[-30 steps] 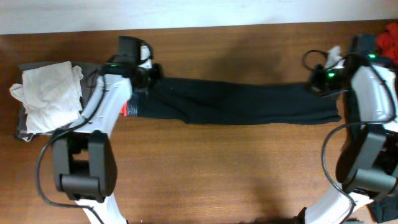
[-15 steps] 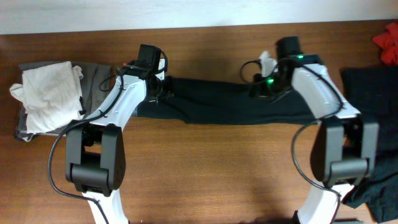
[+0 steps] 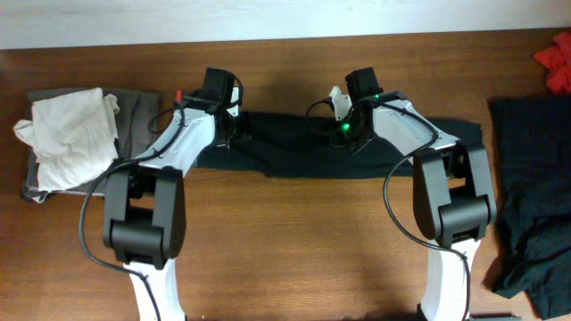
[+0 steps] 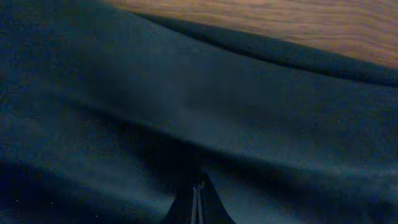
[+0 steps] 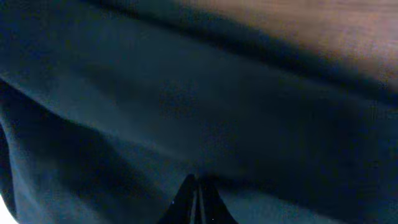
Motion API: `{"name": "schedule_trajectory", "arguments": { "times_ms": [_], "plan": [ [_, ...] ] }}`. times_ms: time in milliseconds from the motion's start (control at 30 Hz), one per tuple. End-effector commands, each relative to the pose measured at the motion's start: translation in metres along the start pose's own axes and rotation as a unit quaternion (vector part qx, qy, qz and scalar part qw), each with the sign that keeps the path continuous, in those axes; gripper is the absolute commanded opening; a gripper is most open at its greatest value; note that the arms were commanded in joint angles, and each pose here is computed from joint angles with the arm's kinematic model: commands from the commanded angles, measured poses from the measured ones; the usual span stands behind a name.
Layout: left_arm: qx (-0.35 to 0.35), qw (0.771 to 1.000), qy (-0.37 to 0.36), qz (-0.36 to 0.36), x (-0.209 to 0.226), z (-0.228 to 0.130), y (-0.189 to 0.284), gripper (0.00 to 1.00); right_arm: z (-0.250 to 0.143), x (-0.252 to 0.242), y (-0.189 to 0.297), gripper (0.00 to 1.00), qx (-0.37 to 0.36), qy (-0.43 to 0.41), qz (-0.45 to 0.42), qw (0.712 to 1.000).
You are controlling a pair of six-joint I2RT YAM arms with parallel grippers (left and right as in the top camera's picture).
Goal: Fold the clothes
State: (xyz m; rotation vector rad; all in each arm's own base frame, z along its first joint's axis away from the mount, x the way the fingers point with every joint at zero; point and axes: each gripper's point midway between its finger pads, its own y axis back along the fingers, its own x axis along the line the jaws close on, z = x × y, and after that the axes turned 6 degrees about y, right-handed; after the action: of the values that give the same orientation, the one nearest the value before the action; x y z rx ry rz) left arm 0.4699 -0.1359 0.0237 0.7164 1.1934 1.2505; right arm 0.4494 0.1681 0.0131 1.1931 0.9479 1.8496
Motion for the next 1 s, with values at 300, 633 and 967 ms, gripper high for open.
{"name": "schedule_trajectory", "arguments": {
  "times_ms": [300, 633, 967],
  "plan": [
    [-0.103, 0.994, -0.014, 0.037, 0.008, 0.048, 0.0, 0.01, 0.031, -0.006, 0.001, 0.14, -0.062, 0.003, -0.018, 0.998],
    [-0.14, 0.989, -0.017, 0.039, 0.011, 0.066, -0.014, 0.01, 0.043, -0.025, 0.005, 0.46, -0.087, -0.001, -0.073, 0.994],
    [-0.18, 0.98, -0.056, 0.059, 0.006, 0.108, 0.033, 0.03, 0.066, -0.043, 0.049, 0.55, -0.119, -0.021, -0.084, 0.989]
  ]
}}
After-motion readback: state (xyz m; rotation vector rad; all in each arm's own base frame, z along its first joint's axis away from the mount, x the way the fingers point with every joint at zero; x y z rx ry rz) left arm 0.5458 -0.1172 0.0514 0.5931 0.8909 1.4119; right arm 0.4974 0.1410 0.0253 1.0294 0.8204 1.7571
